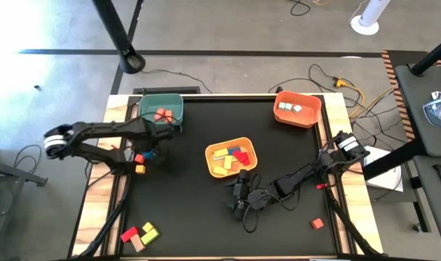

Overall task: Sort blocks by size
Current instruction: Put the blue thick block into the blue bin

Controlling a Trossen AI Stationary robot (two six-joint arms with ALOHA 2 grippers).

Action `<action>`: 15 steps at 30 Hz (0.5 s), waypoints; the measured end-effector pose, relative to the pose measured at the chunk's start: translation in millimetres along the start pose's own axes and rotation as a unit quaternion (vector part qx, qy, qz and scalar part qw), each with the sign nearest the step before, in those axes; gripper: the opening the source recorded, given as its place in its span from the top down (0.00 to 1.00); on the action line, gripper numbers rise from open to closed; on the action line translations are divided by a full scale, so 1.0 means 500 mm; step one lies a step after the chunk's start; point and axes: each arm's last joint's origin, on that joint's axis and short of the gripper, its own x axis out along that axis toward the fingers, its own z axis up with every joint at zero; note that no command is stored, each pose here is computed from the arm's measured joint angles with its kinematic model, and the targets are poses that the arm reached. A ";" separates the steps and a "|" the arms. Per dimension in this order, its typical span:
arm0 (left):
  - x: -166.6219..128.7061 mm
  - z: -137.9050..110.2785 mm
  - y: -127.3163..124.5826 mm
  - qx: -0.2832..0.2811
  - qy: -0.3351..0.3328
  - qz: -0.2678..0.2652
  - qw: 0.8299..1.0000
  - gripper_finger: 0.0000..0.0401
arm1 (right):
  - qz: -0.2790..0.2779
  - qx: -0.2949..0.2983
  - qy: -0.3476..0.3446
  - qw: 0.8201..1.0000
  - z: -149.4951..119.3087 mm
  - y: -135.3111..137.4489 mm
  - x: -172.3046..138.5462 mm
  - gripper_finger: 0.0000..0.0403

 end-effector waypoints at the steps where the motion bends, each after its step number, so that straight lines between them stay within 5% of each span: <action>1: 0.004 0.008 -0.001 -0.001 0.005 0.006 1.000 0.32 | 0.000 0.000 0.000 1.000 0.000 0.000 0.000 0.22; 9: 0.039 0.044 -0.020 0.014 0.067 0.032 0.997 0.31 | -0.001 -0.002 0.005 1.000 -0.002 -0.001 0.000 0.25; 15: 0.076 0.051 -0.030 0.028 0.117 0.054 0.991 0.40 | -0.004 0.004 0.018 1.000 -0.009 -0.001 -0.001 0.23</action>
